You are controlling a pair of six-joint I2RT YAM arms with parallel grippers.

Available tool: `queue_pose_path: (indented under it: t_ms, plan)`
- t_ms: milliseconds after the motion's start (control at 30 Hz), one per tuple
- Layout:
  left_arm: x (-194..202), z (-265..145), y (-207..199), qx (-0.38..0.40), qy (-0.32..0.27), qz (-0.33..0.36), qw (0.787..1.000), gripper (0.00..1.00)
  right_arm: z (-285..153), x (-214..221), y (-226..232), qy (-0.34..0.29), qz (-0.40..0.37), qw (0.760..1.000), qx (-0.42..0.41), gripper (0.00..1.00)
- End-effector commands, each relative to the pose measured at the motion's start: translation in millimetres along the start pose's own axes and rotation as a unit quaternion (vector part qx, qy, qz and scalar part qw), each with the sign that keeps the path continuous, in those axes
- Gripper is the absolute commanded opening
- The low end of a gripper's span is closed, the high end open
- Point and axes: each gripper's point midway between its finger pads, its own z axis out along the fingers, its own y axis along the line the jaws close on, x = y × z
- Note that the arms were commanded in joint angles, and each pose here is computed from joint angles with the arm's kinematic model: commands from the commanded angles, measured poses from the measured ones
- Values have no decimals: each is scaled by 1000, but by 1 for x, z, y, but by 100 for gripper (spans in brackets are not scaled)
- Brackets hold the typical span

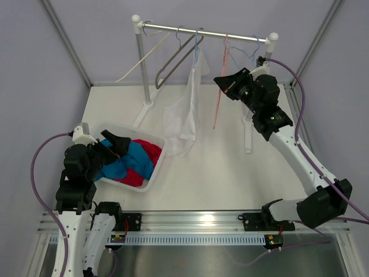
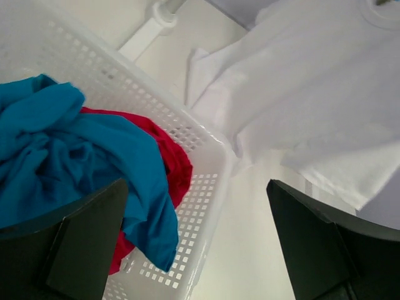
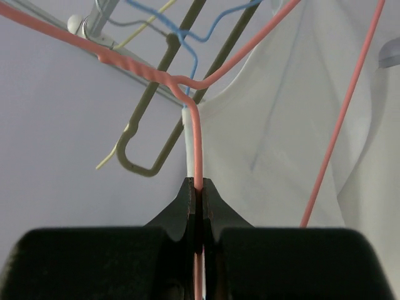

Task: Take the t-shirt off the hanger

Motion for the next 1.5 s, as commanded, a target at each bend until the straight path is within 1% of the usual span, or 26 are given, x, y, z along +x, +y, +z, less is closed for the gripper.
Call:
queue_pose_path:
  t_ms: [0,33,67,133,167,233,300,367,500,633,767,833,867,900,967,1000,1100,1133,1167,1267,1300,1333,1367,1400,1433,1467]
  plan:
    - [-9,-27,-59,143,8,51,988,99,2,-49,35,-57,12,996,-64,0]
    - [-7,-30,-69,174,14,60,983,99,8,-49,30,-55,14,997,-57,0]
    - [6,-39,-86,229,44,72,970,99,11,-54,31,-60,14,996,-58,0]
    - [17,-47,-97,276,63,92,955,99,20,-57,27,-62,10,997,-54,0]
    - [26,-57,-105,310,82,106,941,99,23,-60,23,-63,10,997,-49,0]
    - [41,-67,-109,348,99,140,922,99,32,-63,16,-61,12,997,-44,0]
    - [52,-70,-108,365,108,159,911,99,42,-62,5,-54,12,998,-31,0]
    - [68,-70,-103,378,129,166,901,99,46,-63,7,-50,9,998,-33,0]
    - [83,-61,-91,368,138,176,902,99,58,-60,-4,-40,10,999,-24,0]
    - [88,-52,-82,348,132,182,910,99,62,-56,-14,-32,18,999,-20,0]
    - [87,-49,-82,351,121,178,912,99,58,-50,-24,-33,23,999,-10,0]
    - [85,-48,-81,344,114,178,915,99,55,-47,-30,-35,23,999,-2,6]
    - [86,-47,-80,342,116,178,915,99,48,-51,-25,-43,20,999,-4,10]
    - [87,-46,-79,342,118,177,915,99,39,-57,-18,-51,11,999,-8,22]
    - [86,-46,-79,341,118,176,916,99,26,-63,-14,-59,-9,998,1,34]
    - [87,-46,-79,341,119,176,916,99,22,-66,-12,-64,-17,998,3,43]
    - [86,-45,-78,338,117,175,917,99,2,-70,-12,-65,-44,997,25,54]
    - [86,-45,-78,337,115,175,918,99,-3,-67,-15,-60,-50,996,35,60]
    - [86,-44,-78,336,115,174,919,99,-14,-72,-8,-65,-65,995,32,61]
    - [85,-45,-78,336,111,174,919,99,-33,-71,-3,-63,-83,994,32,62]
    - [85,-45,-78,335,111,174,919,99,-36,-66,3,-55,-86,995,22,59]
    - [85,-45,-77,335,111,174,920,99,-39,-65,6,-50,-89,995,19,56]
    - [85,-45,-77,335,111,174,920,99,-39,-62,10,-46,-96,994,16,50]
    - [85,-45,-77,335,111,174,920,99,-38,-59,22,-42,-102,994,4,47]
    - [85,-45,-78,335,110,174,919,99,-36,-55,27,-38,-109,993,4,41]
    - [86,-45,-77,335,112,173,919,99,-27,-49,26,-28,-123,992,8,31]
